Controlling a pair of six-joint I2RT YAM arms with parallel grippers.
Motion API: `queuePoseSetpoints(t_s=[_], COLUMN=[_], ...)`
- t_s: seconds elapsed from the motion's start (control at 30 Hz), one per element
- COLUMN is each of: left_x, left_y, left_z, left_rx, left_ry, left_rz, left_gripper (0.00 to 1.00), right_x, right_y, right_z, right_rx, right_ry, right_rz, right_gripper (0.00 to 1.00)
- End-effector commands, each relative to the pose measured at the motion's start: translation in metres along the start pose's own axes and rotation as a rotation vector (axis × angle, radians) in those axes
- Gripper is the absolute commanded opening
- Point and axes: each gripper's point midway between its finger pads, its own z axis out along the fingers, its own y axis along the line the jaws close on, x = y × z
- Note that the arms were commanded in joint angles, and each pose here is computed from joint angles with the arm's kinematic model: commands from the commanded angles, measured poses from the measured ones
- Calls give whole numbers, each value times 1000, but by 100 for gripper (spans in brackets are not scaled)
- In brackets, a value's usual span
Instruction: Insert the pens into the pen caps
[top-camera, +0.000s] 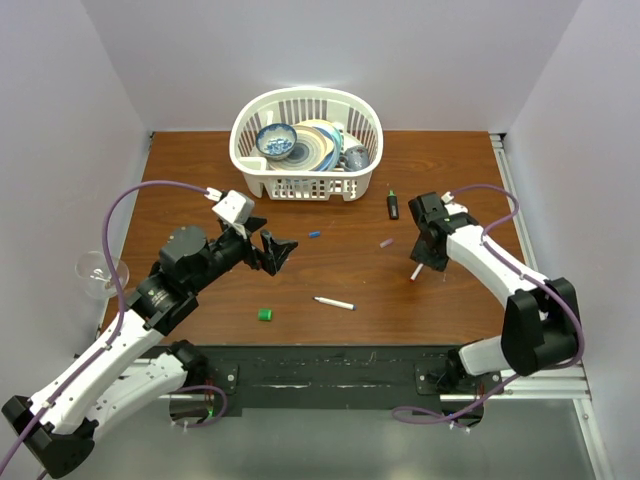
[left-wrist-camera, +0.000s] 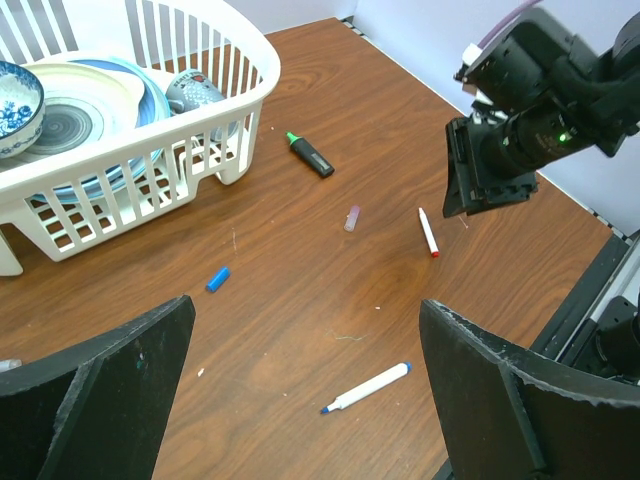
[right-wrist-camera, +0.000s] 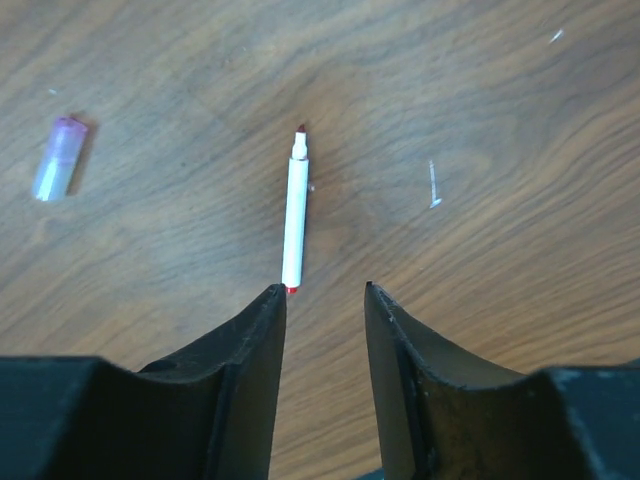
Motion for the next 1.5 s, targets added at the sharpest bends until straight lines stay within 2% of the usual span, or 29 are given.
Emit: queuePoseSetpoints(t_s=[0.0,0.17,0.87,0.97,1.07,1.1,1.13,1.2,1.27,1.4,1.47], left_x=[-8,-7,-9,-8,-7,-5,-4,-2,-4,0,-1], left_y=[0,-1,1,1,2,4,5,8,8,-3,-7], left_z=[0,1,-1,0,2,2,3,4,7,18,23], left_rx=[6,10,-2,-1,-6,-13,-20,-43,-51,-23,-15], left_ry=[-37,-32,-44,-40,-33,-29,-24,-18,-8,62,82], left_rz=[25,21,22,22,21,20,17,-6,-31,-163,-218], left_gripper=[100,100,100,100,100,100,99,99,97,91,90], right_x=[7,7,36,41,46,44,44,41,37,30,32], right_y=[9,20,20,17,19,24,25,35,43,75,94], right_z=[15,23,57,61,63,62,62,54,44,1,-34], right_rx=[-27,-75,-49,-42,-65,-95,-108,-186,-251,-487,-663], right_ry=[0,-13,58,71,80,78,72,67,51,-31,-76], right_rz=[91,81,55,48,30,4,-14,-84,-125,-242,-261], right_gripper=[40,39,34,33,26,22,11,0,0,0,0])
